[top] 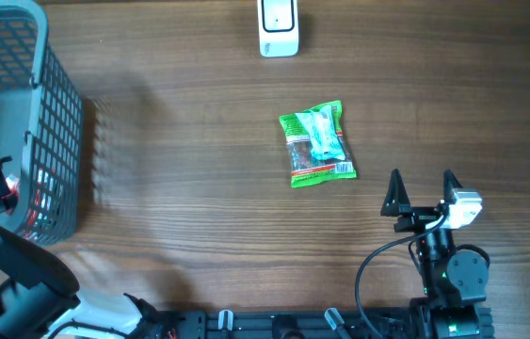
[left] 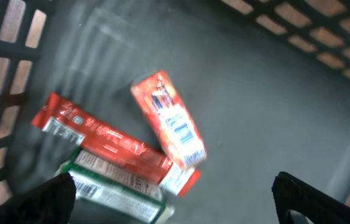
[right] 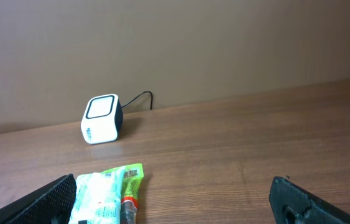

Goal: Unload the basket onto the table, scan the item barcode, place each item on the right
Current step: 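Return the left gripper to the basket and grasp the red tissue pack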

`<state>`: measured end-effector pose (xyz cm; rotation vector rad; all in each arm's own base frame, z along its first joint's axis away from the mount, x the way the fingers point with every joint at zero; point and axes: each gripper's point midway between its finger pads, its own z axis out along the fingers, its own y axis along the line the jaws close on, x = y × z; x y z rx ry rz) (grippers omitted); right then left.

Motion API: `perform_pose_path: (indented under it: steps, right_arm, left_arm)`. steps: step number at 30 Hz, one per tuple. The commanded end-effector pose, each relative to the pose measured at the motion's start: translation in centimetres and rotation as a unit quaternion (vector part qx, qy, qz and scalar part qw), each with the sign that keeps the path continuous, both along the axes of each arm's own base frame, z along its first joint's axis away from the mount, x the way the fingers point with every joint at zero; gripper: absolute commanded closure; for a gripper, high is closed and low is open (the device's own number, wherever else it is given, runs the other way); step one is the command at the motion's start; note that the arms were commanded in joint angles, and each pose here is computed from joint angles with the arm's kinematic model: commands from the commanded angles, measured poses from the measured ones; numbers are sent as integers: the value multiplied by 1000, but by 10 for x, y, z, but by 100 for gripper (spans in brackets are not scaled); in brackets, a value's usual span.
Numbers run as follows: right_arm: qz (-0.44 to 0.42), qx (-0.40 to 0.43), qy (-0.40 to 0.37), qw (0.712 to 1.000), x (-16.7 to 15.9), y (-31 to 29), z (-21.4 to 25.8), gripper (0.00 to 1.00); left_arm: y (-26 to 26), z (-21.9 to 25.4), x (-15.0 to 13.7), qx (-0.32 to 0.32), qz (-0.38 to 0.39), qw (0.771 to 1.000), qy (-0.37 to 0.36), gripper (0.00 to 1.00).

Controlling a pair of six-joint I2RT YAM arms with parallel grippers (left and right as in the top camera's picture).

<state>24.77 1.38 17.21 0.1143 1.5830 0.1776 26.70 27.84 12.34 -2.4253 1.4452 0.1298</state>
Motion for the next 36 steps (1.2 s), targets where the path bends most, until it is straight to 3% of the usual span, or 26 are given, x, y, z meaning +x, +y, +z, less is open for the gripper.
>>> perform_pose_path:
  steps: [1, 5, 15, 21, 27, 29, 31, 36]
  right_arm:
    - [-9, 2, -4, 1000, 0, -3, 2, 0]
    - [-9, 2, -4, 1000, 0, -3, 2, 0]
    - [-9, 2, -4, 1000, 0, -3, 2, 0]
    - [-9, 2, -4, 1000, 0, -3, 2, 0]
    - [-9, 2, -4, 1000, 0, -3, 2, 0]
    - [-9, 2, -4, 1000, 0, -3, 2, 0]
    - [-9, 2, -4, 1000, 0, -3, 2, 0]
    - [-9, 2, -4, 1000, 0, -3, 2, 0]
  left_arm:
    - [5, -18, -8, 20, 54, 998, 3, 5]
    - [12, -30, -4, 39, 56, 998, -8, 12]
    - [18, -56, 2, 39, 56, 998, -5, 15]
    - [17, -72, 1, 26, 54, 998, 12, 41]
    - [16, -72, 0, 25, 52, 998, 14, 78]
    - [16, -71, -1, 24, 52, 998, 15, 85]
    - [16, -66, 0, 29, 45, 998, 13, 87]
    - [27, -23, 9, 69, 3, 998, -7, 78]
